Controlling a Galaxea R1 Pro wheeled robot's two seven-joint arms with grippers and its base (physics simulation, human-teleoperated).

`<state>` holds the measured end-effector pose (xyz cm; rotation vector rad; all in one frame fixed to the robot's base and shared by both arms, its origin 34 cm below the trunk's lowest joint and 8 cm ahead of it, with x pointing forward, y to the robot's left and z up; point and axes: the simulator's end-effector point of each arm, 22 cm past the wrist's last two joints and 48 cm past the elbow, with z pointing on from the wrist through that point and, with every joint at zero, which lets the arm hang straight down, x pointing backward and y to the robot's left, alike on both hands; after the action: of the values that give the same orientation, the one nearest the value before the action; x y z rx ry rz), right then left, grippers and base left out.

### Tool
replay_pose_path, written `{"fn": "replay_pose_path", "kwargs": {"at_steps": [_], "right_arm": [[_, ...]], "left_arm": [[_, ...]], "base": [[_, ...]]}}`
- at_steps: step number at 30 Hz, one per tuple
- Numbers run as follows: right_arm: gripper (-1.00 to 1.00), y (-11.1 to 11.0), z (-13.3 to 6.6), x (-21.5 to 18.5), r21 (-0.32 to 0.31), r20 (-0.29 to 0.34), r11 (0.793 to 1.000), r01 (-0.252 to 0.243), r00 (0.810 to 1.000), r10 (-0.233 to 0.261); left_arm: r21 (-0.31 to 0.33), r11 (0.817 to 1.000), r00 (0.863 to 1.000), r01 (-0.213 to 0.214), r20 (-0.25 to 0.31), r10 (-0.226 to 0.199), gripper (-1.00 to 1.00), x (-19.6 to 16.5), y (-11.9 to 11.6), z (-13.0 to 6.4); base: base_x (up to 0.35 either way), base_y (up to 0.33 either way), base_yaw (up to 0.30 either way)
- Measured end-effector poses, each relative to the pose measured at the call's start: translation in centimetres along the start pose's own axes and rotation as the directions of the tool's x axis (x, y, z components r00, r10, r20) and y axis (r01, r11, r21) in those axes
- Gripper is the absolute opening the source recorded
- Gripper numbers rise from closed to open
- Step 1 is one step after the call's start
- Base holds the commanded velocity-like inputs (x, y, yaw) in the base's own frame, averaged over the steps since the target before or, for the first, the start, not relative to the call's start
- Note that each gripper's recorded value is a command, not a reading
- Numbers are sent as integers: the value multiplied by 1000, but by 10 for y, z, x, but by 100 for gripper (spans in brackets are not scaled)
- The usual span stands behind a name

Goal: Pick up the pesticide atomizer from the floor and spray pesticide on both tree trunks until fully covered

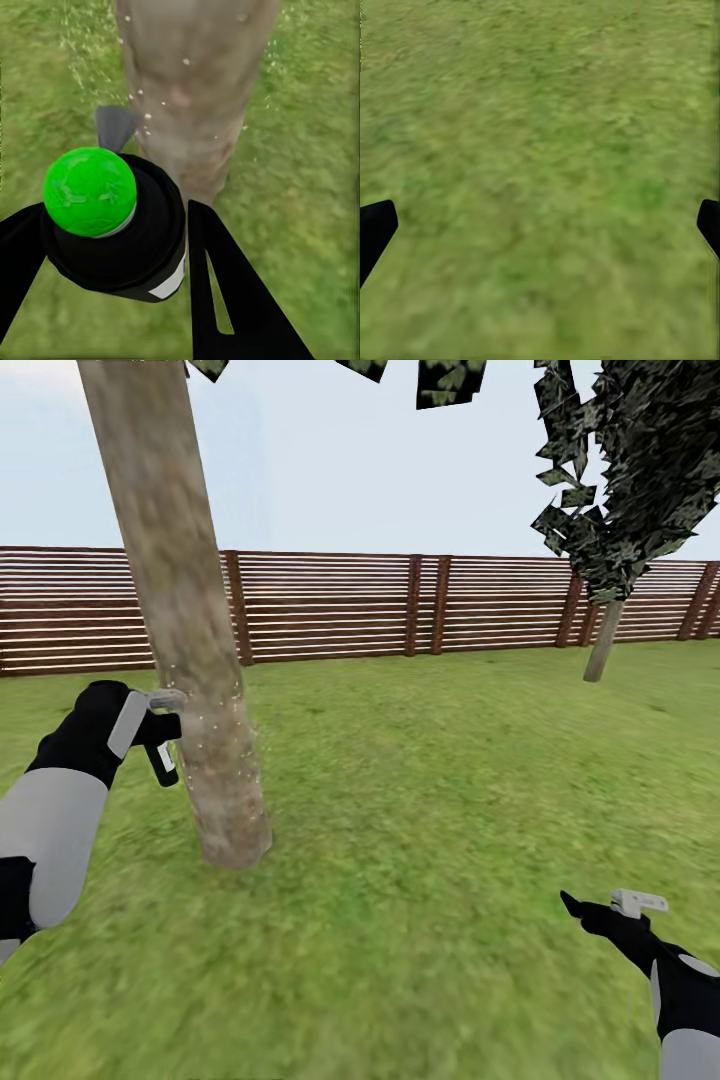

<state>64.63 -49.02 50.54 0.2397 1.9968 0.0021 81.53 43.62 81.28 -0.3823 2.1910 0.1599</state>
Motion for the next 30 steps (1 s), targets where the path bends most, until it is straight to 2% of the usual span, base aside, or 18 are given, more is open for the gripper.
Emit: {"fn": "replay_pose_path", "kwargs": {"at_steps": [4,9,12,15,19,26,30], "right_arm": [[100,0,0,0,0,0,1000,-1,1000,1],[100,-1,0,0,1,0,1000,0,1000,0],[100,-1,0,0,1,0,1000,0,1000,0],[100,-1,0,0,1,0,1000,0,1000,0],[100,-1,0,0,1,0,1000,0,1000,0],[100,0,0,0,0,0,1000,0,1000,0],[100,0,0,0,0,0,1000,0,1000,0]], "left_arm": [[0,1000,1000,0,0,0,-100,0,0,0],[6,1000,1000,0,-5,1,-100,5,-2,3],[31,1000,1000,-4,-22,4,-100,14,-18,7],[29,1000,997,-11,-77,13,-100,38,-23,20],[3,1000,994,11,-105,-10,-100,75,-17,52],[-39,998,993,40,-107,-44,-100,126,-4,87],[-47,998,995,52,-85,-56,-100,144,-3,97]], "base": [[80,-334,245],[112,-219,58],[13,-19,3],[1,-2,0],[0,0,0],[0,0,0],[0,0,0]]}}
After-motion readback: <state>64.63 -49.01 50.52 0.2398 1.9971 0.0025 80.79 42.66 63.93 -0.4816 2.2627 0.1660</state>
